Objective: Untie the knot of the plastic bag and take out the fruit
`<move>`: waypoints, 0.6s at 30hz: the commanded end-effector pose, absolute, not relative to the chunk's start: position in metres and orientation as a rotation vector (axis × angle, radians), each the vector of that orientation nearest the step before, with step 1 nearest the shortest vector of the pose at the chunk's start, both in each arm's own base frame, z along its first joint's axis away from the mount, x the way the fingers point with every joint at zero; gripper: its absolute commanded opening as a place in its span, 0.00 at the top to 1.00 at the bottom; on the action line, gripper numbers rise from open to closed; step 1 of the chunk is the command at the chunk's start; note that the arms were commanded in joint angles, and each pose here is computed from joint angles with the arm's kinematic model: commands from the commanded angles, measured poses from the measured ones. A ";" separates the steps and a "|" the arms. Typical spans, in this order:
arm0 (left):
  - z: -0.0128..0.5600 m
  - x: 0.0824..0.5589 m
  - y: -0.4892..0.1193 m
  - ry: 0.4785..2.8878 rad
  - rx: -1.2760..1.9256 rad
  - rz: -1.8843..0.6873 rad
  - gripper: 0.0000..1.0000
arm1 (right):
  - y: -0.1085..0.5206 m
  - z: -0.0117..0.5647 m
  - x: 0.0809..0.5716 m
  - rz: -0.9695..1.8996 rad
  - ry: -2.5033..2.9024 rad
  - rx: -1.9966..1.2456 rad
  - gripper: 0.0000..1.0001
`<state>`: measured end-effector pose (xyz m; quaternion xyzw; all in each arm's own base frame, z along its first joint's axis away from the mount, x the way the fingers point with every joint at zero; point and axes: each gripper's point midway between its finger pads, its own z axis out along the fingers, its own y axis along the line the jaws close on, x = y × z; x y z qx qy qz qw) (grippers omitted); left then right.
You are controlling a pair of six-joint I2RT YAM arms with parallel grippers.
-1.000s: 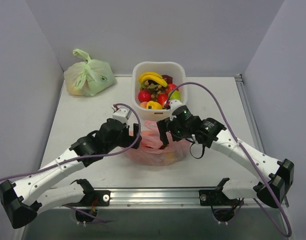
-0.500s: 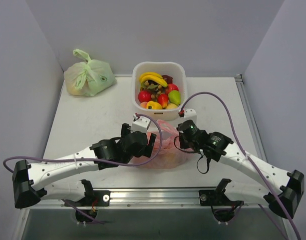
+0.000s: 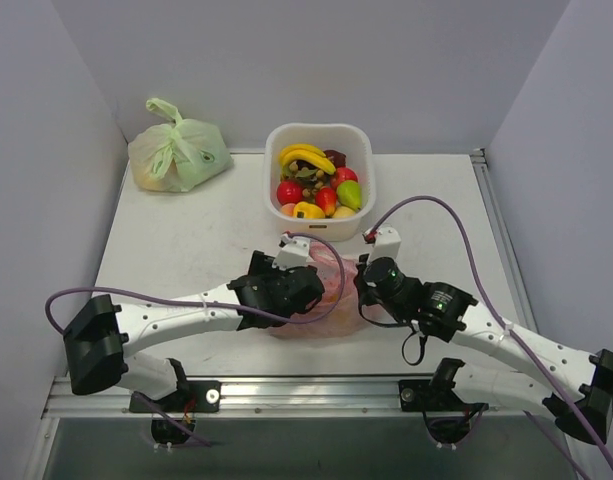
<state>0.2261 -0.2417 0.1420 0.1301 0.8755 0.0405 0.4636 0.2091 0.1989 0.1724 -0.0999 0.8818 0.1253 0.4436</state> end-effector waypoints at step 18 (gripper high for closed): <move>0.252 0.347 -0.104 1.948 -0.296 -0.088 0.71 | 0.106 0.223 0.218 0.297 1.799 0.288 1.00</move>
